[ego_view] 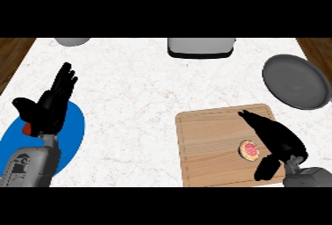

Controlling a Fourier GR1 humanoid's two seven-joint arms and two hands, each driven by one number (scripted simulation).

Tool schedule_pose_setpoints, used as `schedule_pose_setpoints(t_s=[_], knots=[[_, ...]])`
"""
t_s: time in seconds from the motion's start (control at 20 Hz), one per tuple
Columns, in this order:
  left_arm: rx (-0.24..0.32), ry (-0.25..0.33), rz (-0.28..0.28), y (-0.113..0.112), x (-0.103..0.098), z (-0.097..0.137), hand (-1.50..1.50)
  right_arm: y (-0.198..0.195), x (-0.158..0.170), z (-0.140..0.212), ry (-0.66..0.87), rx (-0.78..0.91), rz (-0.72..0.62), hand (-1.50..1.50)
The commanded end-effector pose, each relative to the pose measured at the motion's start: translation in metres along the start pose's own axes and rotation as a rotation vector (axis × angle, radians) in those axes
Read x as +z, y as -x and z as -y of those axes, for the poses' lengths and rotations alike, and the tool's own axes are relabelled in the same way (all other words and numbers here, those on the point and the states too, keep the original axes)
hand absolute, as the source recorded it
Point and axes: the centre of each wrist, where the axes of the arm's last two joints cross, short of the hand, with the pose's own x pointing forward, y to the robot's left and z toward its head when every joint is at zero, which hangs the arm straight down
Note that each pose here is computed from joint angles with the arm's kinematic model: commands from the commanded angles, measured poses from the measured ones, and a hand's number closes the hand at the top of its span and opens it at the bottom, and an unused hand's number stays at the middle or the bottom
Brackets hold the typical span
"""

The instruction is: Pick the cupcake from the cutting board and place it in the pan

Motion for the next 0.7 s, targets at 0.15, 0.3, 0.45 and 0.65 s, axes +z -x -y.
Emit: schedule_pose_setpoints(t_s=[0.15, 0.3, 0.45, 0.65], knots=[[0.003, -0.009, 0.016, -0.015, -0.009, 0.004, 0.0, -0.008, -0.026, -0.027, -0.061, 0.041, -0.027, -1.5], [0.004, -0.004, 0.015, 0.013, 0.007, -0.004, 0.0, 0.023, -0.029, -0.035, -0.073, 0.032, -0.033, -1.5], [0.007, -0.022, 0.014, 0.012, 0.013, 0.008, 0.0, 0.011, -0.014, -0.023, -0.095, 0.018, -0.018, -1.5], [0.007, -0.012, 0.013, -0.005, 0.003, -0.012, 0.0, 0.01, -0.025, -0.042, -0.102, 0.071, 0.124, 1.5]])
